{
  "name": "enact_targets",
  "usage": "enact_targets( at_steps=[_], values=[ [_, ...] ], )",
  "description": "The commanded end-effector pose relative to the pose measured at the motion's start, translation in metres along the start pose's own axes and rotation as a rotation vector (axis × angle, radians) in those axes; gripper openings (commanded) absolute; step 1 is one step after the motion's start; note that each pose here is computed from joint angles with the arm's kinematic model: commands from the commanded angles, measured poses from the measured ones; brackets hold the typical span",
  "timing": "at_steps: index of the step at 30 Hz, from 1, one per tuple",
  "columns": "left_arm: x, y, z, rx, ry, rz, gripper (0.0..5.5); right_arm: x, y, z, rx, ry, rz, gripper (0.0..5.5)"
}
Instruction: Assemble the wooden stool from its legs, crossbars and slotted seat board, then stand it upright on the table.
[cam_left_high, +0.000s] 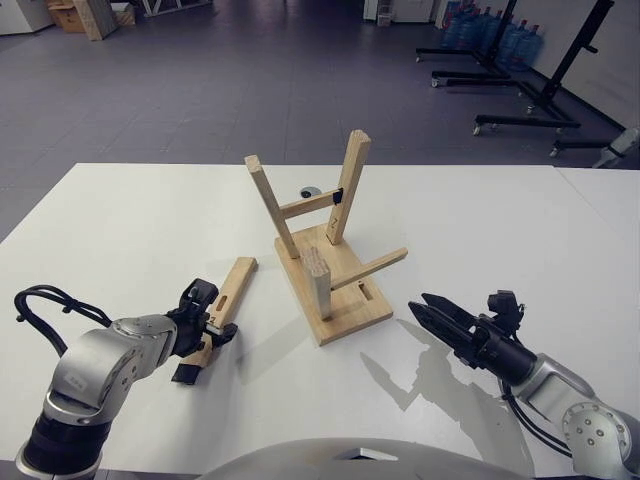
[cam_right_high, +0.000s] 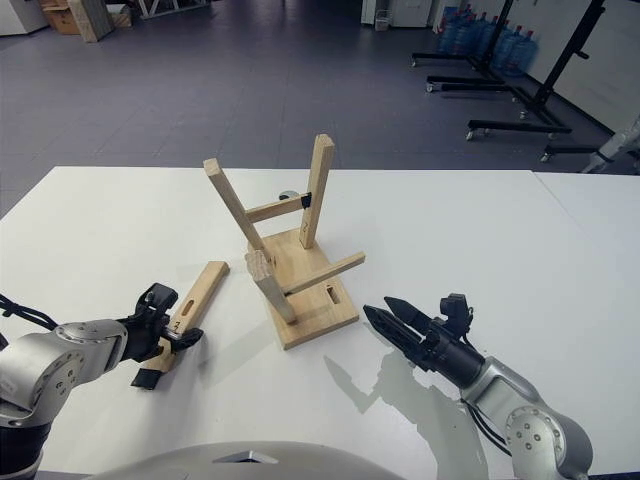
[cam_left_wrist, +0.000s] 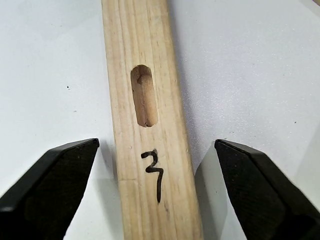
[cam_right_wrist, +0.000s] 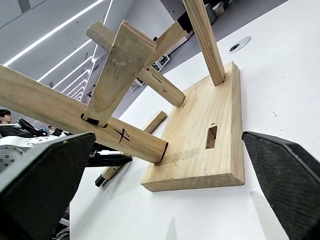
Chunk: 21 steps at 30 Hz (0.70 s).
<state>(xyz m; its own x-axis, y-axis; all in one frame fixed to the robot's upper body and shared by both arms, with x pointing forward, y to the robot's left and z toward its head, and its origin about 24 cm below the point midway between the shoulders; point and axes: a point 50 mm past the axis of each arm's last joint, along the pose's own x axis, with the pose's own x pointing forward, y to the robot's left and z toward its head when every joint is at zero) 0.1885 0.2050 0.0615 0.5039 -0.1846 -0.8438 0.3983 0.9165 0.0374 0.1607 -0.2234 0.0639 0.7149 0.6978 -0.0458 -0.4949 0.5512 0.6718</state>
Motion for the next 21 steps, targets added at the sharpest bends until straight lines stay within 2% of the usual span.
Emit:
enact_targets(
  at_steps=[1, 12, 17, 21],
  values=[
    [0.011, 0.010, -0.030, -0.065, 0.196, 0.074, 3.54, 0.001, -0.003, 0.001, 0.003, -0.013, -0.011, 5.40],
    [0.013, 0.023, -0.019, -0.095, 0.164, 0.122, 2.11, 0.000, -0.008, 0.009, -0.011, -0.031, -0.025, 5.40],
    [0.010, 0.038, 0.003, -0.111, 0.085, 0.158, 2.09, 0.000, -0.012, 0.016, -0.025, -0.037, -0.027, 5.40],
    [-0.006, 0.062, 0.041, -0.135, -0.045, 0.231, 2.09, -0.003, -0.018, 0.028, -0.059, -0.043, -0.034, 5.40]
  ],
)
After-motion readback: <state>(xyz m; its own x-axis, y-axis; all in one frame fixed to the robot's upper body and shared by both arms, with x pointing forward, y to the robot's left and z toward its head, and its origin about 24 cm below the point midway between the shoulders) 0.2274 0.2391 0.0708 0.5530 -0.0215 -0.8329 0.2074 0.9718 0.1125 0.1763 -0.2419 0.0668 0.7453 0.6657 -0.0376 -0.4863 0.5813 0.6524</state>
